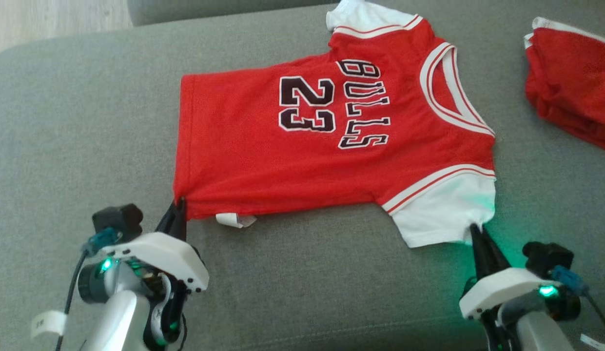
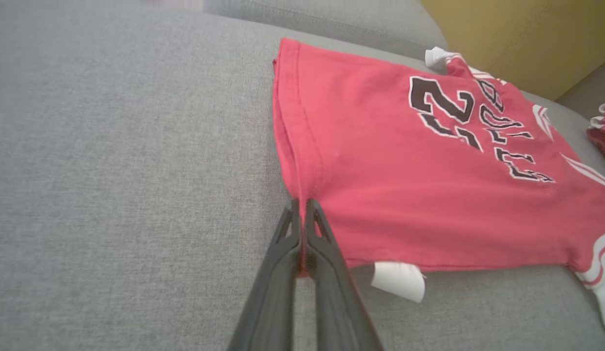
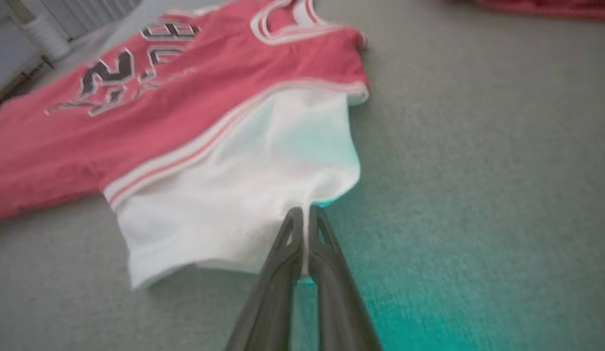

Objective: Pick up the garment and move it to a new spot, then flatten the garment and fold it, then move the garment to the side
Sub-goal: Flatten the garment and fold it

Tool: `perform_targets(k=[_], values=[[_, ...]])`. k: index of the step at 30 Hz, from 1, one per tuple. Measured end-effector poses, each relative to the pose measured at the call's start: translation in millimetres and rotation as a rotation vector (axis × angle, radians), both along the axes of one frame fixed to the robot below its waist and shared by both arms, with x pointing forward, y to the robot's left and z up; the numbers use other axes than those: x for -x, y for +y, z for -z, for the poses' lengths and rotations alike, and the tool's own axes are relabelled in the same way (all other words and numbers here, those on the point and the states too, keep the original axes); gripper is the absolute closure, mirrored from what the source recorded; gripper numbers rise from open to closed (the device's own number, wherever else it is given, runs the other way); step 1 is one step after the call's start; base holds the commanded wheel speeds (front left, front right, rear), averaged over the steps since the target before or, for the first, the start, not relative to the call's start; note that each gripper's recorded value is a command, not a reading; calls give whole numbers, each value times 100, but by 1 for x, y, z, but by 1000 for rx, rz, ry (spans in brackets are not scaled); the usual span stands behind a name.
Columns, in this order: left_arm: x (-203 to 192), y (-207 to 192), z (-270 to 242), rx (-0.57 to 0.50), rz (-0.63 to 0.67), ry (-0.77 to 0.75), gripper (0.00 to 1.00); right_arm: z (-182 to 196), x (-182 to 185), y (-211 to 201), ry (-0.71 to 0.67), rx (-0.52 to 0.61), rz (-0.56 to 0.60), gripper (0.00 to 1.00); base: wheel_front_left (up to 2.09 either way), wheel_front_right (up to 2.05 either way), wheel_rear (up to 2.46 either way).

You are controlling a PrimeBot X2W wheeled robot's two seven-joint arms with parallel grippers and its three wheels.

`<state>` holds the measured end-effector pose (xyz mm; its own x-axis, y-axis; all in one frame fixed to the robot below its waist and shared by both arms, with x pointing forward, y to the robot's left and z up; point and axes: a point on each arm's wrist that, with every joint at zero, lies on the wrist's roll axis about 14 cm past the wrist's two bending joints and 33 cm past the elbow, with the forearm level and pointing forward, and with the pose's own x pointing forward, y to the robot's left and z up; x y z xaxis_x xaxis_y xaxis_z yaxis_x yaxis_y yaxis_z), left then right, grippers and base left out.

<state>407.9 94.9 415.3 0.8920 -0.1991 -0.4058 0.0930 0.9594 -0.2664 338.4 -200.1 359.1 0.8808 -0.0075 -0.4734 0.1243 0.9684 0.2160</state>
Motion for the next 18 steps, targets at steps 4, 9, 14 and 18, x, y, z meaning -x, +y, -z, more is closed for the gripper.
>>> perform_targets(k=[4, 9, 14, 18], values=[[-1, 0, -19, 22, -10, -71, 100, -40, -17, -3, -174, 4, 17, 100, 0, 0, 0], [-8, -6, -68, 64, -8, -230, 100, -121, -40, -12, -464, 35, 41, 100, 0, 0, 0], [-10, -10, -127, 104, 13, -404, 100, -209, -42, -24, -741, 90, 65, 100, 0, 0, 0], [-6, -14, -199, 127, 57, -610, 100, -282, -24, -34, -967, 147, 94, 100, 0, 0, 0]])
